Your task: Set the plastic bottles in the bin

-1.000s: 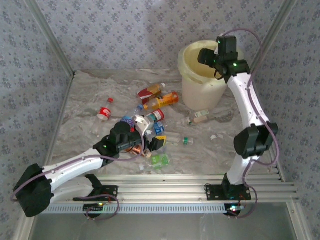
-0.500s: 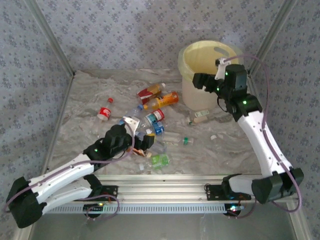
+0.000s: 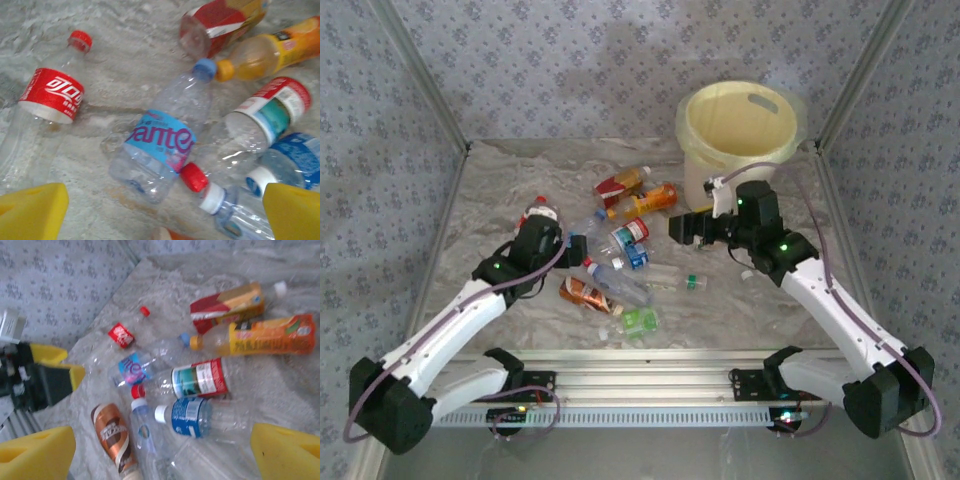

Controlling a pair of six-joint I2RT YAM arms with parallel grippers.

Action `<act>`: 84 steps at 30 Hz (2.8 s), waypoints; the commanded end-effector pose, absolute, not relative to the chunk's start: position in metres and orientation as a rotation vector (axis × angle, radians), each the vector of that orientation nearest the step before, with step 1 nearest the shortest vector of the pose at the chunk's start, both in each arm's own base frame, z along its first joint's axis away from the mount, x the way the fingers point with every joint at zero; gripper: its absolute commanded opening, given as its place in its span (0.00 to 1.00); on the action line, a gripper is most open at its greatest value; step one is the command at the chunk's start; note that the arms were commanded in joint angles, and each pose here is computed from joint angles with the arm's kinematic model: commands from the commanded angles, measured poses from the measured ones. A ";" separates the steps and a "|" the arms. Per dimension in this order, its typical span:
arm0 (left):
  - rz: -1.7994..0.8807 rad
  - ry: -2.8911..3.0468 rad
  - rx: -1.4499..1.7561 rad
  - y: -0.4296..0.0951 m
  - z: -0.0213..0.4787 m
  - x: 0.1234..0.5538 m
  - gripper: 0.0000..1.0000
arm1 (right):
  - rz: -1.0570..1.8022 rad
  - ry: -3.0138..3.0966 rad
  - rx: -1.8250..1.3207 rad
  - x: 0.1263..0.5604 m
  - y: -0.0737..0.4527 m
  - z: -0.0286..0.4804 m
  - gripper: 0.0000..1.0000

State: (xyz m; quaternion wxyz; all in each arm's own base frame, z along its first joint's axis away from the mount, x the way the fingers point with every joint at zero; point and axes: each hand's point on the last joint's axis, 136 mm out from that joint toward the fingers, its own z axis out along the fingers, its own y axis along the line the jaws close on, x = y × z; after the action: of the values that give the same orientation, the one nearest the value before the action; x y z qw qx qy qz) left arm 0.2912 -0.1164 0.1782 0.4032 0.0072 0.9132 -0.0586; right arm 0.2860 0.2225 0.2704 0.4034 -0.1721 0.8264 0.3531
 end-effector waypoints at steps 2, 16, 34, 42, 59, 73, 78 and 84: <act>-0.186 2.395 0.132 -0.127 0.175 0.300 1.00 | 0.966 2.075 -0.485 0.268 0.232 0.263 0.92; -0.387 2.566 0.602 -0.197 0.137 0.278 0.91 | 1.015 2.225 -0.573 0.228 0.239 0.207 0.92; -0.195 2.769 -0.671 -0.132 0.109 0.210 0.97 | 0.994 2.214 -0.438 0.222 0.227 0.208 0.91; -0.489 2.670 -0.974 -0.147 0.086 0.223 0.97 | 1.008 2.210 -0.468 0.214 0.229 0.210 0.91; -0.609 2.595 -1.164 -0.151 0.050 0.240 0.80 | 0.989 2.196 -0.434 0.208 0.222 0.207 0.91; -0.577 2.573 -1.215 -0.140 0.032 0.235 0.61 | 1.012 2.225 -0.399 0.196 0.216 0.204 0.91; -0.600 2.521 -1.189 -0.127 0.047 0.242 0.54 | 1.032 2.212 -0.403 0.198 0.222 0.202 0.91; -0.667 2.398 -1.122 -0.113 0.081 0.259 0.53 | 1.103 2.216 -0.452 0.200 0.240 0.203 0.91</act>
State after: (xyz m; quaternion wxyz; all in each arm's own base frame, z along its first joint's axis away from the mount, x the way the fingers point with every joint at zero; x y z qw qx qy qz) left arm 0.2546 -0.1198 0.0687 0.1780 -0.4195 0.8576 -0.2385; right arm 0.2022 0.2285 0.1973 0.3155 -0.1587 0.8479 0.3953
